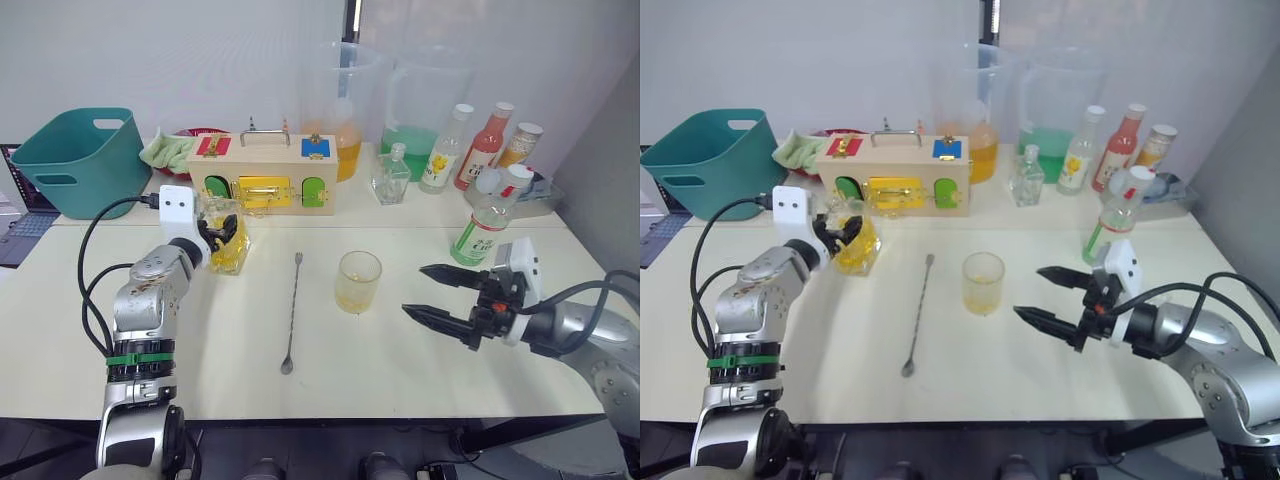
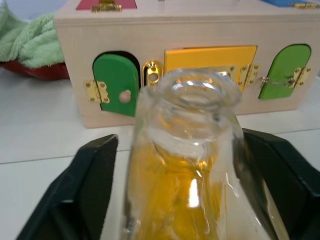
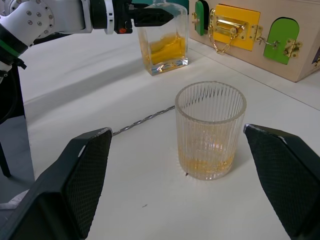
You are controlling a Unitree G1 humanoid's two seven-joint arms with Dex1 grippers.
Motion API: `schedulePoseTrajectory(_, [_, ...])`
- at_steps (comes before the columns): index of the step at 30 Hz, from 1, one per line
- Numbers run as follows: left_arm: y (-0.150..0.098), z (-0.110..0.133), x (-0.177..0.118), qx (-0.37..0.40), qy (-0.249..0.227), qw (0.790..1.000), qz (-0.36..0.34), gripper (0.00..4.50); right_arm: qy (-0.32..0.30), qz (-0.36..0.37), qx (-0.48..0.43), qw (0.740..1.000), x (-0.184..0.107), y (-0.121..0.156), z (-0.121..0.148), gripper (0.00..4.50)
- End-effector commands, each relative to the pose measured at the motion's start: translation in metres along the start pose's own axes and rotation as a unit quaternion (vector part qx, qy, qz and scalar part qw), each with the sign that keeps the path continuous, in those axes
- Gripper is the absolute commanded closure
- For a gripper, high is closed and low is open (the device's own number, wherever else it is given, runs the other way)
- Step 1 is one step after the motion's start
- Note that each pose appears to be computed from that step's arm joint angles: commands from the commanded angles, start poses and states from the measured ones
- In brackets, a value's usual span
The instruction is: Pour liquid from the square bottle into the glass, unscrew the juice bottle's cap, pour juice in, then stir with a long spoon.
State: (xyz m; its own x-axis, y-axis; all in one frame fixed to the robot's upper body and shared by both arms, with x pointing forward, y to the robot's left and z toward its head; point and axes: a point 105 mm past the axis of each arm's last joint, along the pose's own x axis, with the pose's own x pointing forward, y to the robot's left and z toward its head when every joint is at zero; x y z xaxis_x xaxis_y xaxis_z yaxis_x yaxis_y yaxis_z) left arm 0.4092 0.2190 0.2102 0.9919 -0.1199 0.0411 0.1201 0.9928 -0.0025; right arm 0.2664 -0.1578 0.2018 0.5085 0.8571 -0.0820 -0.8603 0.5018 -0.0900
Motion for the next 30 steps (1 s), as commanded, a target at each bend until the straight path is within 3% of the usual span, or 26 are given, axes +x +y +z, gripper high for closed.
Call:
schedulePoseTrajectory(1, [0.002,0.035,-0.007,0.001,-0.067,0.998,0.000,0.04,-0.010,0.004,-0.015,1.000,0.000,0.001,0.010,0.00])
schedulePoseTrajectory(7, [-0.003,0.075,-0.014,-0.001,-0.150,0.988,-0.025,0.04,-0.015,0.002,-0.015,1.000,0.001,0.000,0.012,0.00])
schedulePoseTrajectory(13, [-0.013,0.110,-0.029,0.045,-0.211,0.971,-0.102,0.04,-0.025,-0.020,-0.027,0.999,-0.004,-0.010,0.017,0.00])
schedulePoseTrajectory(18, [-0.022,0.113,-0.044,0.076,-0.189,0.958,-0.201,0.04,-0.019,-0.058,-0.033,0.998,-0.019,-0.027,0.016,0.00])
schedulePoseTrajectory(21, [-0.019,0.097,-0.057,0.090,-0.128,0.953,-0.258,0.04,-0.015,-0.084,-0.037,0.996,-0.032,-0.037,0.013,0.00])
schedulePoseTrajectory(23, [-0.014,0.091,-0.061,0.116,-0.106,0.952,-0.261,0.04,-0.015,-0.090,-0.038,0.995,-0.037,-0.040,0.014,0.00])
schedulePoseTrajectory(26, [0.017,0.088,-0.072,0.099,-0.102,0.961,-0.238,0.04,-0.008,-0.122,-0.053,0.991,-0.057,-0.049,0.015,0.00])
schedulePoseTrajectory(29, [0.034,0.090,-0.077,0.093,-0.113,0.965,-0.218,0.04,-0.008,-0.136,-0.053,0.989,-0.065,-0.053,0.015,0.00])
schedulePoseTrajectory(30, [0.043,0.084,-0.089,0.105,-0.110,0.958,-0.242,0.04,0.000,-0.152,-0.050,0.987,-0.077,-0.055,0.009,0.00])
